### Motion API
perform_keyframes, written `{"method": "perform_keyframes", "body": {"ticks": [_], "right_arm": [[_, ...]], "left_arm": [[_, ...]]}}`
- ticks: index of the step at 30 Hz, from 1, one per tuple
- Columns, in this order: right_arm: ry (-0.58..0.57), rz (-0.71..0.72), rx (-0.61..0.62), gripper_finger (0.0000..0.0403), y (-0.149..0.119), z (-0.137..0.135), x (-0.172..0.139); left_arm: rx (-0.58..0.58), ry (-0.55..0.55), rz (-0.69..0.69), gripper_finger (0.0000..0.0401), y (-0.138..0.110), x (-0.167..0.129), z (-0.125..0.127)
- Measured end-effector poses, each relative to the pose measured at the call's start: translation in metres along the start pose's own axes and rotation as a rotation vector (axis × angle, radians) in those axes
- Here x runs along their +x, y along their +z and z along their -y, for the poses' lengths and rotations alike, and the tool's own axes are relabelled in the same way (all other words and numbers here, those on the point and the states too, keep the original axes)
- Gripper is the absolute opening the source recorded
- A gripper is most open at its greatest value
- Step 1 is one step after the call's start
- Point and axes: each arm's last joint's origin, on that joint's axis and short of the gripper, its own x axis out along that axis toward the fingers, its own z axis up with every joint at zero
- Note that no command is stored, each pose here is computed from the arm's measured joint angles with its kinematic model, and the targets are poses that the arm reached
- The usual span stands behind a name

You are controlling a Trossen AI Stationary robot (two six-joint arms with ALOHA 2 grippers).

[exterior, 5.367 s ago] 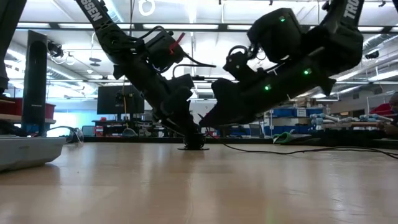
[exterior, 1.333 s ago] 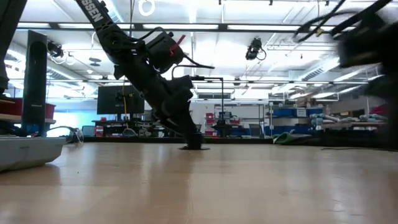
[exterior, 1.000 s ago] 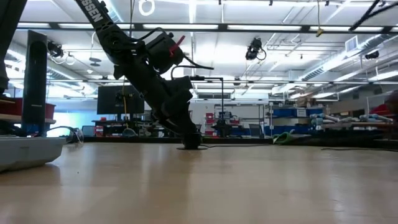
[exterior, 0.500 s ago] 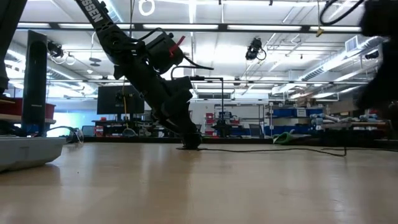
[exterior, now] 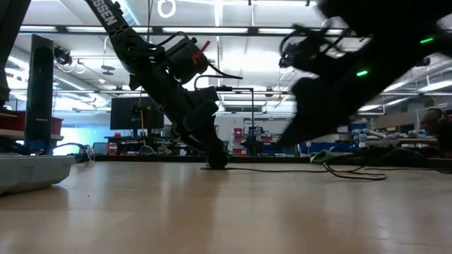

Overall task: Coil cords
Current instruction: Uncoil the black wire from the spool

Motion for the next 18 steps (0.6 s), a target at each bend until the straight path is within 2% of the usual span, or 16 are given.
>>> {"method": "perform_keyframes", "body": {"ticks": [6, 9, 13, 15, 18], "right_arm": [[0.047, 0.113, 0.029, 0.0216, 0.023, 0.013, 0.054], [0.153, 0.124, 0.063, 0.0210, 0.027, 0.021, 0.076], [0.306, 0.063, 0.077, 0.0200, 0.020, 0.026, 0.102], [0.314, 0.068, 0.073, 0.0192, 0.023, 0.025, 0.110], [0.257, 0.088, 0.022, 0.0165, 0.024, 0.020, 0.118]], "left_arm": [[0.000, 0.000, 0.000, 0.0300, 0.000, 0.000, 0.000], [0.000, 0.000, 0.000, 0.0300, 0.000, 0.000, 0.000], [0.000, 0.000, 0.000, 0.0300, 0.000, 0.000, 0.000], [0.000, 0.000, 0.002, 0.0300, 0.000, 0.000, 0.000], [0.000, -0.001, 0.005, 0.0300, 0.001, 0.000, 0.000]]}}
